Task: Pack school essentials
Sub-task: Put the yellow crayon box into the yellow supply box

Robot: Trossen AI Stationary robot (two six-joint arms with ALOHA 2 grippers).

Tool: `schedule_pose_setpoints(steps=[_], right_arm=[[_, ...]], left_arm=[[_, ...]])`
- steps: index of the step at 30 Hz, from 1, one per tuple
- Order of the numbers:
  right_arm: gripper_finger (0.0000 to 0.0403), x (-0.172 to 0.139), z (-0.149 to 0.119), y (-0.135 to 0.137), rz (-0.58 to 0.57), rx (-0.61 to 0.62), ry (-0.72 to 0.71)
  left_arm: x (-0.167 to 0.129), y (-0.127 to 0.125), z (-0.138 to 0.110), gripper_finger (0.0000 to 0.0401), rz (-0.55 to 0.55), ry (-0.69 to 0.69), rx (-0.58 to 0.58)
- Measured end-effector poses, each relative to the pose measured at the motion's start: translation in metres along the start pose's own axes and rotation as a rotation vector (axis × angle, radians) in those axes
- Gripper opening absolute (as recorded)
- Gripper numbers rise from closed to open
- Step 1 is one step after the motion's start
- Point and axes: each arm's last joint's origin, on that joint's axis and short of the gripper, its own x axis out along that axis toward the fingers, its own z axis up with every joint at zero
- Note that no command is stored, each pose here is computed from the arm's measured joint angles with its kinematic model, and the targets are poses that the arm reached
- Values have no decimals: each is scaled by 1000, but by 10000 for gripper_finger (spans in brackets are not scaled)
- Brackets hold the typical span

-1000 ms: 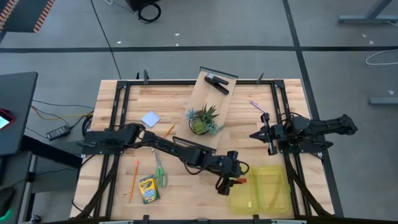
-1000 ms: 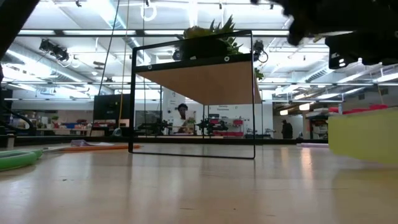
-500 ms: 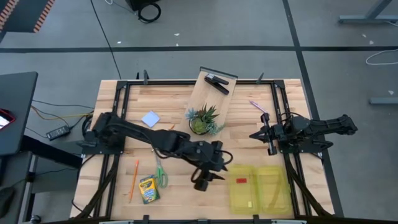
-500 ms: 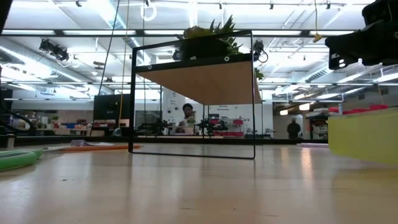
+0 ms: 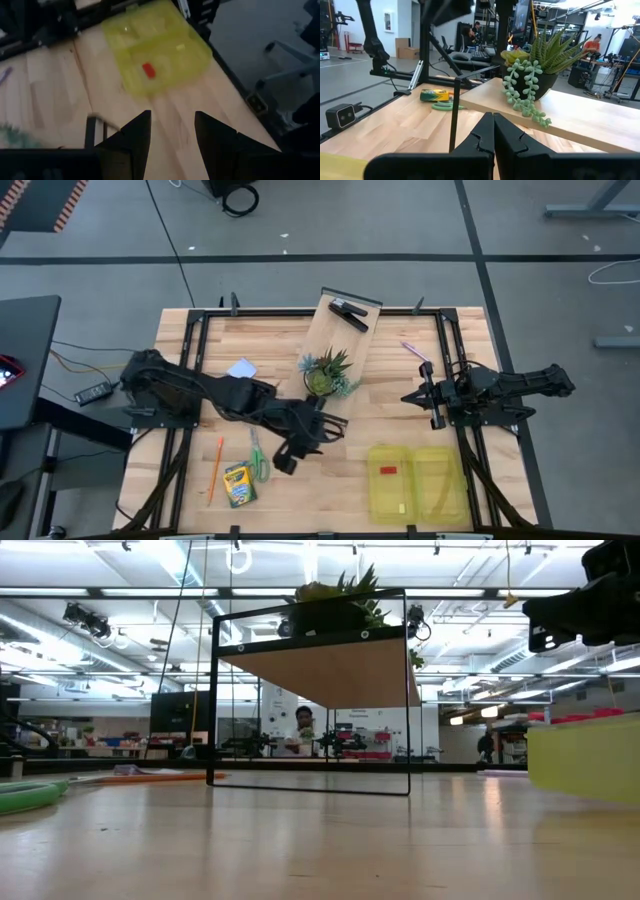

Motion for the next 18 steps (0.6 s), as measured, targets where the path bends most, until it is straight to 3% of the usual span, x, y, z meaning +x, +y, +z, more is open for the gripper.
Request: schedule_pose_setpoints(steps=[7,12,18], right_arm=[[7,0,0,0,0,0,2],[7,0,0,0,1,0,2],[7,0,0,0,1,0,2]], left_arm=[[-28,-16,-36,160,-99,54,40],[-37,-31,-59,165,-163,178,155],[-41,-55,-68,222,-244,269,315]])
